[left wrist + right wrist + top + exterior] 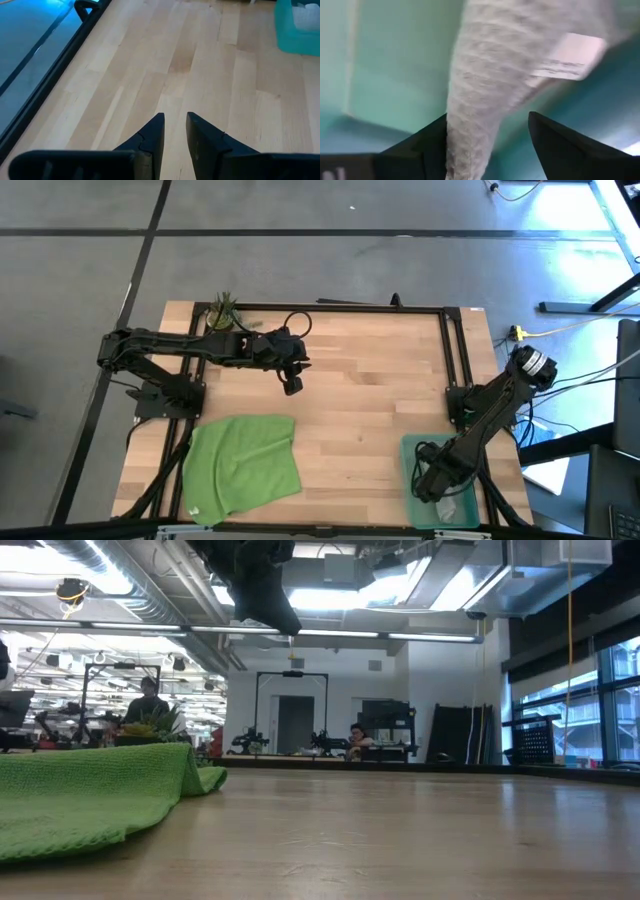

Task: Roll microfiber towels into tight, uniform cylinder then place into a basket
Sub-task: Put the gray microfiber towel into the green bin

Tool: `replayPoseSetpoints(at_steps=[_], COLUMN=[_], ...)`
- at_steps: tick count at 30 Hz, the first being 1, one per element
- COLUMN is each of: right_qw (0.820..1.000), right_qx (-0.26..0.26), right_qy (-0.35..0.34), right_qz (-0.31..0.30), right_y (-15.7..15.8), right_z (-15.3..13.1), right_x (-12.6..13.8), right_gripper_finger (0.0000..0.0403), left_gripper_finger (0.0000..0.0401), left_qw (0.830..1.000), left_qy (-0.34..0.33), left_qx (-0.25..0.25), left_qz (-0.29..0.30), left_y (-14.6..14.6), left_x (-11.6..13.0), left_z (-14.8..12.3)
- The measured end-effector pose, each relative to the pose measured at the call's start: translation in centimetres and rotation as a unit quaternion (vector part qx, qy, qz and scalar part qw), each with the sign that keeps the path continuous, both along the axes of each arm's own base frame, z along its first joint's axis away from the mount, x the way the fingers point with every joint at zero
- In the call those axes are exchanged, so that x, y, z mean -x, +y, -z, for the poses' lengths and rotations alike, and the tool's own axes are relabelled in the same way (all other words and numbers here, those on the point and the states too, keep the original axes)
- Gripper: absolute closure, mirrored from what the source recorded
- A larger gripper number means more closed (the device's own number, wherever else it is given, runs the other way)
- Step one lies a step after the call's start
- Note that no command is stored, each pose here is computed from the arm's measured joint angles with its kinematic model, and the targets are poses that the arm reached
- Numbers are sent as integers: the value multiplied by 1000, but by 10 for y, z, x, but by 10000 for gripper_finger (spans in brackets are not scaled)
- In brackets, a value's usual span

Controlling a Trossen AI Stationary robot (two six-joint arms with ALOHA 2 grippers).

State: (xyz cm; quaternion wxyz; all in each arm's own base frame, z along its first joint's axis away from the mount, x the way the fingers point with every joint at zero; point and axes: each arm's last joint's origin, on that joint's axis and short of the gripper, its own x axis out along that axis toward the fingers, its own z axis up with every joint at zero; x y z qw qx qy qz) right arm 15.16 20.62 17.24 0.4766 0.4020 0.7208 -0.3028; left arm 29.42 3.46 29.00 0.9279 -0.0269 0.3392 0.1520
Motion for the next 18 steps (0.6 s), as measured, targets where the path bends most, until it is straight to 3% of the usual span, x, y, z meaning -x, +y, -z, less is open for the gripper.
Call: replayPoseSetpoints(at_steps=[6,18], right_qw=[997,992], right_qx=[52,65], right_qy=[44,100], right_qz=[42,43], right_y=[-12,-17], right_z=[-7,19], right_x=[10,17], right_gripper_finger=[152,152], left_gripper_finger=[325,325], left_qw=[1000,1000], left_qy=[0,0], left_qx=[0,0], left_qz=[0,0], left_y=[0,0], left_x=[0,0], left_z=[0,0])
